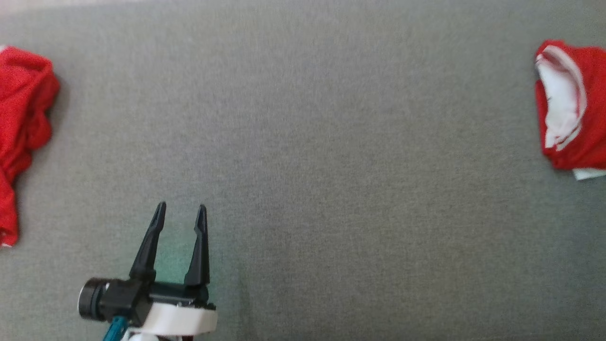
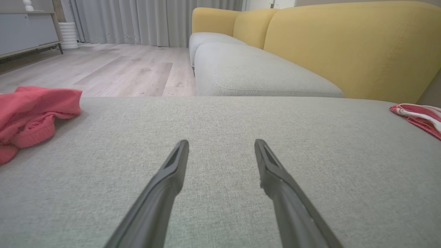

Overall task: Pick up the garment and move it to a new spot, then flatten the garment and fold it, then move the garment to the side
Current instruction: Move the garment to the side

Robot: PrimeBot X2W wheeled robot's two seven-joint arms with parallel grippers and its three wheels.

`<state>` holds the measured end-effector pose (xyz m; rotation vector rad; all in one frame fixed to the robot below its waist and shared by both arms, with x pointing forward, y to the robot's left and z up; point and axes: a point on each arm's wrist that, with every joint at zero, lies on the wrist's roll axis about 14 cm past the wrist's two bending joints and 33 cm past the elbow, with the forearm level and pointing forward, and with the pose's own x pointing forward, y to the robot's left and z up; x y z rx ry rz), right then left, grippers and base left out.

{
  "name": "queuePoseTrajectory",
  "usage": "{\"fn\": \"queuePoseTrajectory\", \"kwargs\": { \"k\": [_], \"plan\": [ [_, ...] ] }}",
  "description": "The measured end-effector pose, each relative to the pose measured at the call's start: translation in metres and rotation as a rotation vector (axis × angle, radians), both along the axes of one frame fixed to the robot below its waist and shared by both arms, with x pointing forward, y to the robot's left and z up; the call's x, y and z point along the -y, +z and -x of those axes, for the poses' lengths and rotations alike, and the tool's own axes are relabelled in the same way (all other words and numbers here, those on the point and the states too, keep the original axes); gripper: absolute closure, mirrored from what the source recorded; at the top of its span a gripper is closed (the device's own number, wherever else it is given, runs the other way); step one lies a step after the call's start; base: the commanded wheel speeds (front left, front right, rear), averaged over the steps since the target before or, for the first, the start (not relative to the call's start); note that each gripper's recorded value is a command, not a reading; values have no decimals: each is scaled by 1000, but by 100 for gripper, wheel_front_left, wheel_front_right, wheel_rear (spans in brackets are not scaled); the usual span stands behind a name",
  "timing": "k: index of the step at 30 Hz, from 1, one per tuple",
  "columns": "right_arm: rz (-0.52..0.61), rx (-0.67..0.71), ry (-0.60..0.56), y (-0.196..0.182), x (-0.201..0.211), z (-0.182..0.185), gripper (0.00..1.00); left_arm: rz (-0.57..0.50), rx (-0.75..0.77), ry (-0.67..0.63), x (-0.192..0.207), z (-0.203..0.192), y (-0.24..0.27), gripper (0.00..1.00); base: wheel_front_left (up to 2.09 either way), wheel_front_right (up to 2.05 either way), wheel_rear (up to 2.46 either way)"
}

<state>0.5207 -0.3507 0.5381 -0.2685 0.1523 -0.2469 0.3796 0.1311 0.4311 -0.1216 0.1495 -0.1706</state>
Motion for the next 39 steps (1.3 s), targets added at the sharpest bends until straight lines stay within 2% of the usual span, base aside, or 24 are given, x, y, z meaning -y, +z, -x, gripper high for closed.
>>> {"fn": "queuePoseTrajectory", "kwargs": {
  "k": [3, 8, 15, 21, 24, 39],
  "plan": [
    [12, 94, 113, 17, -37, 19, 0, 8, 22, 13, -3, 8, 10, 0, 0, 0, 0],
    [-45, 171, 255, 13, -100, 73, 0, 14, 53, 37, -9, 22, 23, 0, 0, 0, 0],
    [-207, 161, 299, -32, -152, 142, 0, 10, 69, 68, -18, 44, 29, 0, 0, 0, 0],
    [-238, 70, 302, -74, -165, 181, 0, 10, 63, 91, -25, 59, 27, 0, 0, 0, 0],
    [-240, 38, 298, -85, -165, 192, 0, 10, 67, 96, -27, 65, 28, 0, 0, 0, 0],
    [-264, 73, 347, -74, -181, 189, 0, 14, 84, 109, -29, 73, 33, 0, 0, 0, 0]
  ]
}}
